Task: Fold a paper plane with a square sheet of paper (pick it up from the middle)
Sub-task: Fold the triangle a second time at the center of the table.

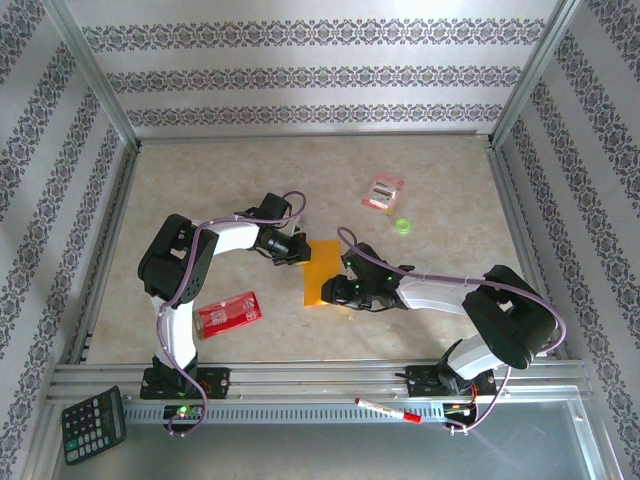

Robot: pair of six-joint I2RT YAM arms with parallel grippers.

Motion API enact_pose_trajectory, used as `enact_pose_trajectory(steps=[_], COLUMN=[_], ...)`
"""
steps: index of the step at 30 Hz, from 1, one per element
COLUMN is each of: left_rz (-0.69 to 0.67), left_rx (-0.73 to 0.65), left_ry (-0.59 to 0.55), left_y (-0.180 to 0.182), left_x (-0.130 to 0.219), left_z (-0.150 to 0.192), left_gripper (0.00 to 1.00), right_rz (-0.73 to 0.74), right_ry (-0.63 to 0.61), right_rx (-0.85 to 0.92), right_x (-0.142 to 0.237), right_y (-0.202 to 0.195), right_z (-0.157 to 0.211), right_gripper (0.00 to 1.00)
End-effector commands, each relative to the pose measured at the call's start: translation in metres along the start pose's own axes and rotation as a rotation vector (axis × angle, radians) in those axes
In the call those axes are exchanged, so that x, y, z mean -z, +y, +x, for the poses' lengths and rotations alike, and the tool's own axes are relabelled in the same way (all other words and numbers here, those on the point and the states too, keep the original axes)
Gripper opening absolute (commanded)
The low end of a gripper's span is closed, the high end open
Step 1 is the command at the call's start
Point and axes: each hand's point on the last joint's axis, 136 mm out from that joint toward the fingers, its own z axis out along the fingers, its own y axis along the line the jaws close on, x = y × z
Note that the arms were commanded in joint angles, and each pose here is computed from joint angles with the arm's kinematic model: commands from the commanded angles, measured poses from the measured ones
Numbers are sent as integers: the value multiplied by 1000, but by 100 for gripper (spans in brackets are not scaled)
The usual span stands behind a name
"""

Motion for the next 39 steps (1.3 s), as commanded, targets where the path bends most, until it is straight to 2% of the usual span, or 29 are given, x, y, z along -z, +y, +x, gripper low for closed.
enact_pose_trajectory(steps=[1,20,39], left_rz=[-105,-113,-119], left_rx=[60,57,53], left_ry=[97,100,97], left_y=[34,34,34], left_x=[-14,-13,-12], left_z=[27,28,28], left_gripper=[0,0,0], right_rz=[-38,-101,-107], right_ry=[-25,-49,-42], right_rx=[32,81,62], right_x=[1,14,22], right_y=[14,26,16], right_z=[-10,-11,5], right_gripper=[48,50,51])
